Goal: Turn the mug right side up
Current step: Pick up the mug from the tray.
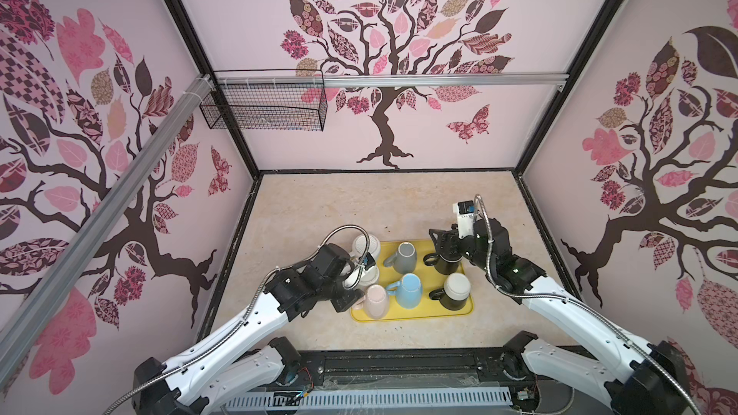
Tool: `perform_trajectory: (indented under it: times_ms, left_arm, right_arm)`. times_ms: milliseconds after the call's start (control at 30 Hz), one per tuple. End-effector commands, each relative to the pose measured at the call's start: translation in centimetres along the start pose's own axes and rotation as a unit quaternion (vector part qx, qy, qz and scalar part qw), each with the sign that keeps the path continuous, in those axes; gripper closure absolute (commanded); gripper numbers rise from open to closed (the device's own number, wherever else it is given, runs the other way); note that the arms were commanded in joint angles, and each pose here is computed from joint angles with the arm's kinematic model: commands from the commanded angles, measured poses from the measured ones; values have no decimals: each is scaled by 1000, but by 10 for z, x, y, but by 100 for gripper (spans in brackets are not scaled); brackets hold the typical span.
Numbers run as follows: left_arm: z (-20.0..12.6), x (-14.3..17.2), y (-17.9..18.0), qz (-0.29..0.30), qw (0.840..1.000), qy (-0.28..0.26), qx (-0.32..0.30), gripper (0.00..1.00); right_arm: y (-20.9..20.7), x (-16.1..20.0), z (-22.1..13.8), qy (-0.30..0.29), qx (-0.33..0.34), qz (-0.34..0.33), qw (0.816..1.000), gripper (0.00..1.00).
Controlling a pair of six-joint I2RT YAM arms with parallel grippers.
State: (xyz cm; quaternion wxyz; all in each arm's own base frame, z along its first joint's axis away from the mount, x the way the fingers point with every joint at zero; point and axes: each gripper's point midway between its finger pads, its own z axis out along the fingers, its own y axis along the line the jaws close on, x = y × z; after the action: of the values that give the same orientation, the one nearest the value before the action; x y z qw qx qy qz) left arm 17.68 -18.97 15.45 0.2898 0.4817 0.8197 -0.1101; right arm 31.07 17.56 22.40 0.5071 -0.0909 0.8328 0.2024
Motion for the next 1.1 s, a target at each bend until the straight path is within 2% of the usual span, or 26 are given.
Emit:
perform_trajectory:
  times_ms: [0,167,400,667,1067]
  left_arm:
    - [12,13,4,23,999,27,-13,44]
    - [29,24,-7,36,996,80,32,52]
    - [37,28,-23,42,992,97,75,50]
    - [44,28,-26,36,990,103,86,48]
    - [71,38,-23,27,986,140,83,53]
  right_arm:
    - [1,-9,-2,-12,5,-9,1000,17]
    - [1,-8,-2,-11,8,-12,1000,17]
    - [1,-8,-4,-16,8,-12,1000,17]
    - [2,-7,-2,-14,4,-12,1000,18]
    - [1,-6,-2,-12,8,-12,1000,22]
